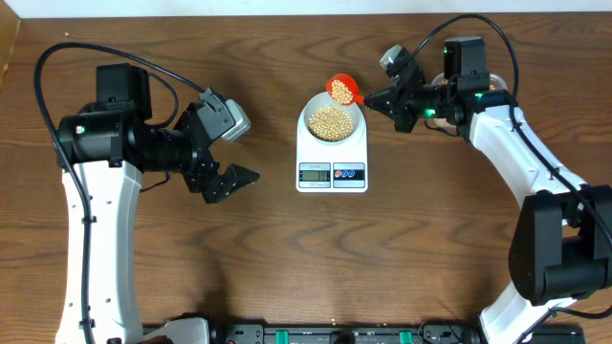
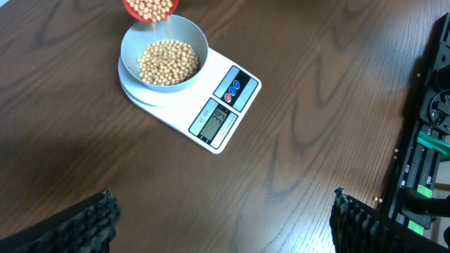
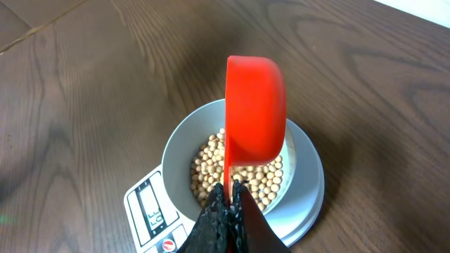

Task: Scoop item into bowl and weigh 50g on scale
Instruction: 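Hold the red scoop tilted over the bowl with the right gripper, then carry the red scoop right to the soybean tub with the right gripper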

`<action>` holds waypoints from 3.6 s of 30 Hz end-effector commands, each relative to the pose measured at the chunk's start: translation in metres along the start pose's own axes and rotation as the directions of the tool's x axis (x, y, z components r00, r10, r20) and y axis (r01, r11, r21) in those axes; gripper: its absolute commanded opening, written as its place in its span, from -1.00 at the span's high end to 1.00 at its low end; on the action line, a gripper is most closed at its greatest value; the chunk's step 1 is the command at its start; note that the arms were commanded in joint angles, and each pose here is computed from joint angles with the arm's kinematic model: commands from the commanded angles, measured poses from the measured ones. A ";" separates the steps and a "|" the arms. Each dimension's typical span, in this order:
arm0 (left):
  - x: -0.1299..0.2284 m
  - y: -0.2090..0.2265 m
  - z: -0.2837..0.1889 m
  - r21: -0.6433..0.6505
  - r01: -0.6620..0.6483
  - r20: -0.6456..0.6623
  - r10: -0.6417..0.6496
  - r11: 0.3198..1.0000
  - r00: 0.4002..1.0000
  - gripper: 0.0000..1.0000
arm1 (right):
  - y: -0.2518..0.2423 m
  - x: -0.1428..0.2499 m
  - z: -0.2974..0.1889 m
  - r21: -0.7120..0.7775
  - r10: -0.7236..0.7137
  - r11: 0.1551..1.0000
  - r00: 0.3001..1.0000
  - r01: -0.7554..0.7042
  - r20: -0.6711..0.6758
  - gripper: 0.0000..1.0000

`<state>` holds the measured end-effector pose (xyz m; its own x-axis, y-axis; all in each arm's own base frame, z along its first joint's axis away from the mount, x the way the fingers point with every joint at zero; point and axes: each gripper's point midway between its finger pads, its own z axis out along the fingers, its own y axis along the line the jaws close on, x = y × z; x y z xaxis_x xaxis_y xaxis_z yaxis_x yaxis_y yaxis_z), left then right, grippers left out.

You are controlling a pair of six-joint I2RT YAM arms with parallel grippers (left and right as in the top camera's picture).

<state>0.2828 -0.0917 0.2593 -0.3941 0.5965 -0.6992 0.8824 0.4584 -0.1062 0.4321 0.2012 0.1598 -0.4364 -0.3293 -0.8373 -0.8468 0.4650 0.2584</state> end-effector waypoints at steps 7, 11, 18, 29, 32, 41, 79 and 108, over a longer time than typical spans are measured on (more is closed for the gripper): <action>0.003 -0.001 0.001 0.005 0.001 -0.006 -0.001 1.000 1.000 -0.96 | 0.003 0.002 0.004 -0.005 -0.019 1.000 1.000 0.019 -0.007 0.98; 0.003 -0.001 0.001 0.005 0.001 -0.006 -0.001 1.000 1.000 -0.96 | 0.001 0.003 0.003 0.005 -0.017 1.000 1.000 0.017 -0.013 0.98; 0.003 -0.001 0.001 0.005 0.001 -0.006 -0.001 1.000 1.000 -0.96 | 0.001 0.003 0.004 0.009 -0.014 1.000 1.000 0.015 -0.015 0.98; 0.003 -0.001 0.001 0.005 0.001 -0.006 -0.001 1.000 1.000 -0.96 | 0.011 -0.004 0.003 -0.054 -0.021 0.998 0.999 0.023 0.023 0.98; 0.003 -0.001 0.001 0.005 0.001 -0.006 -0.001 1.000 1.000 -0.96 | 0.011 -0.005 0.003 -0.055 -0.025 0.998 0.999 0.026 0.027 0.98; 0.003 -0.001 0.001 0.005 0.001 -0.006 -0.001 1.000 1.000 -0.96 | 0.011 -0.005 0.003 -0.056 -0.025 0.998 0.999 0.026 0.027 0.98; 0.003 -0.001 0.001 0.005 0.001 -0.006 -0.001 1.000 1.000 -0.96 | -0.019 -0.022 -0.017 0.002 0.182 0.983 0.977 -0.183 0.115 0.98; 0.003 -0.001 0.001 0.005 0.001 -0.006 -0.001 1.000 1.000 -0.96 | -0.130 0.044 -0.178 0.164 0.527 0.786 0.785 -0.596 0.327 0.98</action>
<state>0.2828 -0.0917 0.2593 -0.3944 0.5964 -0.6991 0.8822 0.4587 -0.1065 0.4727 0.0010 0.1759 -0.6894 0.2134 -0.6922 -0.3909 0.6950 0.6035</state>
